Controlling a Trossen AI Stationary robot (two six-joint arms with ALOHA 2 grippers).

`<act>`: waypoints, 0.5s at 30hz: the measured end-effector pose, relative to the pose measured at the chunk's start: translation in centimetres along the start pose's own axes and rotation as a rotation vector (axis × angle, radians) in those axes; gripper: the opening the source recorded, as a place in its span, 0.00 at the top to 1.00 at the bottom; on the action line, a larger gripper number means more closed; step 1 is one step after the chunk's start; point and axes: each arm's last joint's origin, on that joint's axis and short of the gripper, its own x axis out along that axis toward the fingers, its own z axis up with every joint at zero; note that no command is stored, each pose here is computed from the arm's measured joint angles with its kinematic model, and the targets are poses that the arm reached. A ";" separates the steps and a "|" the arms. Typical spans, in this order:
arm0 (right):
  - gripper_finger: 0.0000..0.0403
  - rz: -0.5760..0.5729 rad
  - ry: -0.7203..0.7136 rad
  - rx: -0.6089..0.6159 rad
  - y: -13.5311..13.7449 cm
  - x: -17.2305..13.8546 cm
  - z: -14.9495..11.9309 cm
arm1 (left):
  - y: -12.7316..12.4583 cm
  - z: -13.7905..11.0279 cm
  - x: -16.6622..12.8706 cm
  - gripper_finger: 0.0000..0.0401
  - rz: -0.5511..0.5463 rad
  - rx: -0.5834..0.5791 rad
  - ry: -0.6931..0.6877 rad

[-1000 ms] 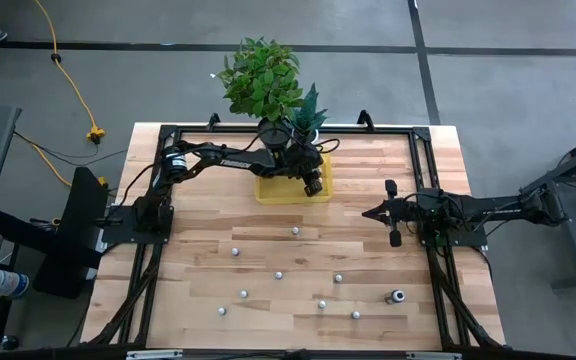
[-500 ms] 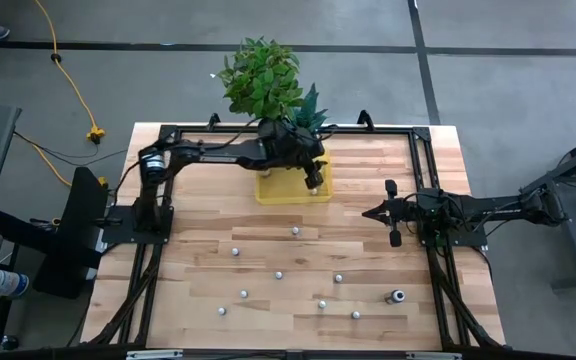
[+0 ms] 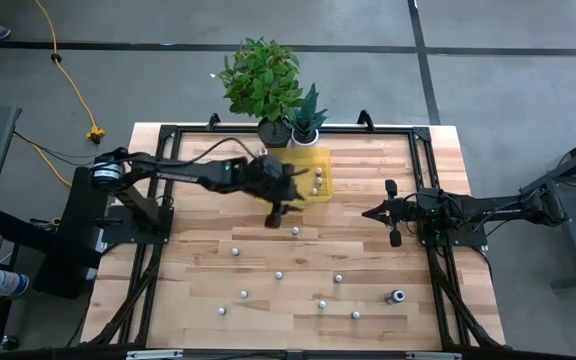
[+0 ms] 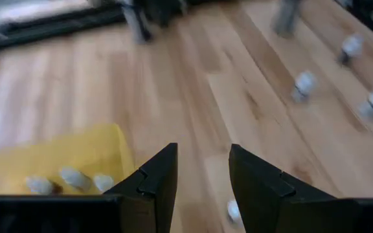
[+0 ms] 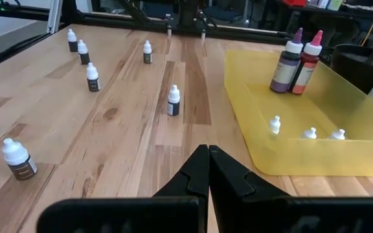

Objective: Pick & Place food coloring
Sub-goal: Put the small violet food coloring bottle into the yellow bin

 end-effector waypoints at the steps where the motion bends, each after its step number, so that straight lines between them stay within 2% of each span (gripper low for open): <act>1: 1.00 0.000 0.000 0.000 0.0 0.0 0.0 | -0.2 -0.4 0.1 0.67 -0.005 0.008 0.004; 4: 1.00 0.000 0.000 0.000 0.0 0.0 0.0 | -0.7 -2.1 0.4 0.67 -0.020 0.001 0.049; 15: 1.00 0.000 0.000 0.000 0.0 0.0 0.0 | -1.2 -4.7 2.8 0.67 -0.115 -0.021 0.101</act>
